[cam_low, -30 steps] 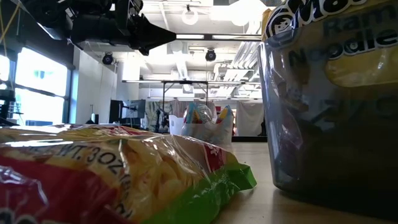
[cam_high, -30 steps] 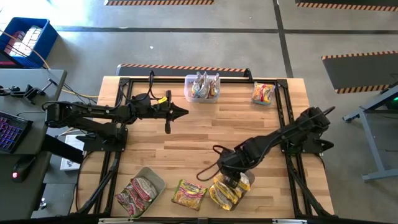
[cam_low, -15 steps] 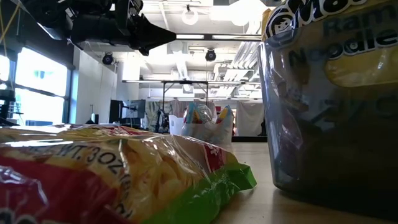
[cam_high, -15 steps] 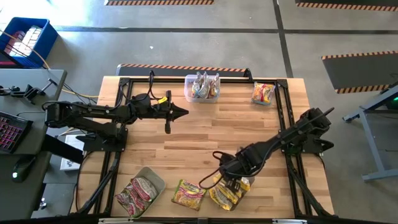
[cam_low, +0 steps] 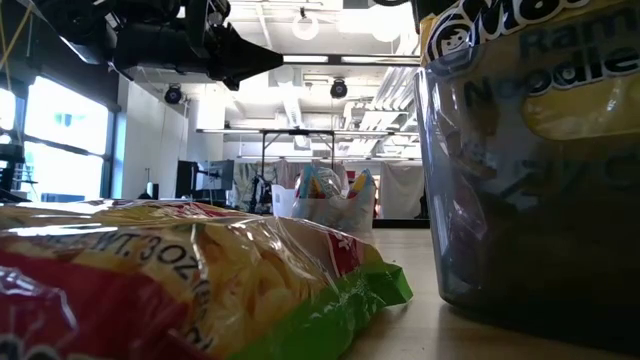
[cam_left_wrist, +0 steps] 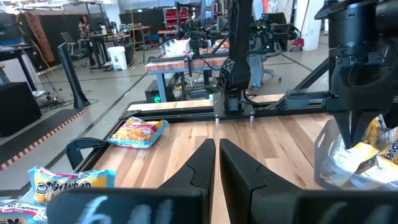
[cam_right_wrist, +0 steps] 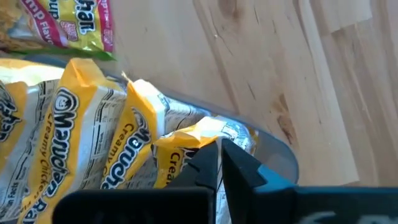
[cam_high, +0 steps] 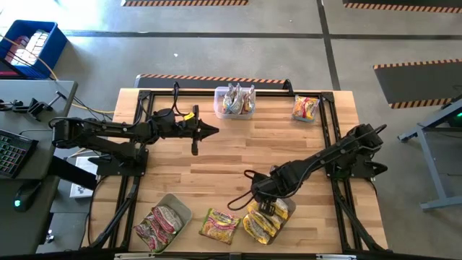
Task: Sort Maruchan noodles
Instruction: Put the yellow noodle pack into the black bin, then put the green noodles pack into the gray bin
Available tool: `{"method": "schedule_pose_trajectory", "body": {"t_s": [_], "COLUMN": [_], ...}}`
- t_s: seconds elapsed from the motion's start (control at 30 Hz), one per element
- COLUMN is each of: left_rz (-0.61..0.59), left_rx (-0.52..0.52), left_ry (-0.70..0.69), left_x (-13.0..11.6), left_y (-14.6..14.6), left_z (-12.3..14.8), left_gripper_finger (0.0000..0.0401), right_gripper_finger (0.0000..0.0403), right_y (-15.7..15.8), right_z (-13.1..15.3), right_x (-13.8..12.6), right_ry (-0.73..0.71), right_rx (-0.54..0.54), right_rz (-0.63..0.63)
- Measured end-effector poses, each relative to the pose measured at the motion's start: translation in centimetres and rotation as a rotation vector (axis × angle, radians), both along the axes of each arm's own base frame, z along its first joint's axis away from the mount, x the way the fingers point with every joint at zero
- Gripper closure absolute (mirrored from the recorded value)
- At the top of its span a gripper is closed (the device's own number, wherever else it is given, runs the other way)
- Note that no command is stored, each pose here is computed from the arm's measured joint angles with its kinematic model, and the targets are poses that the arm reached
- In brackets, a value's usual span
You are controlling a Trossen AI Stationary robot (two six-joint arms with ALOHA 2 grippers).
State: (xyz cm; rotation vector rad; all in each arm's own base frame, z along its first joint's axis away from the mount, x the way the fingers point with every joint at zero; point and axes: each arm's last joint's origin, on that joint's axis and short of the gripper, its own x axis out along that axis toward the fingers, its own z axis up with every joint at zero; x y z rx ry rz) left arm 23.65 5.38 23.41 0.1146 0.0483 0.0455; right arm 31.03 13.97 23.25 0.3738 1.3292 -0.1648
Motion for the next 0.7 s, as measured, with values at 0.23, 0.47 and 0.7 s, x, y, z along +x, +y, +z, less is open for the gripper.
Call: {"method": "schedule_pose_trajectory", "body": {"t_s": [0.23, 0.47, 0.7], "left_rz": [0.0, -0.021, -0.142], "left_rx": [-0.006, 0.0, 0.04], "left_ry": [0.013, 0.071, 0.144], "left_x": [0.0, 0.0, 0.4], "left_y": [0.0, -0.4, -3.1], "left_z": [-0.1, -0.7, -1.2], "left_gripper_finger": [0.0386, 0.0393, 0.04], "right_gripper_finger": [0.0398, 0.0402, 0.0403], "right_y": [-0.2, -0.1, -2.3], "right_z": [0.9, 3.2, 1.0], "right_x": [0.2, -1.0, -2.6], "right_ry": [-0.013, -0.137, -0.421], "right_rx": [-0.029, -0.188, -0.157], "right_rz": [0.037, 0.223, 0.322]}}
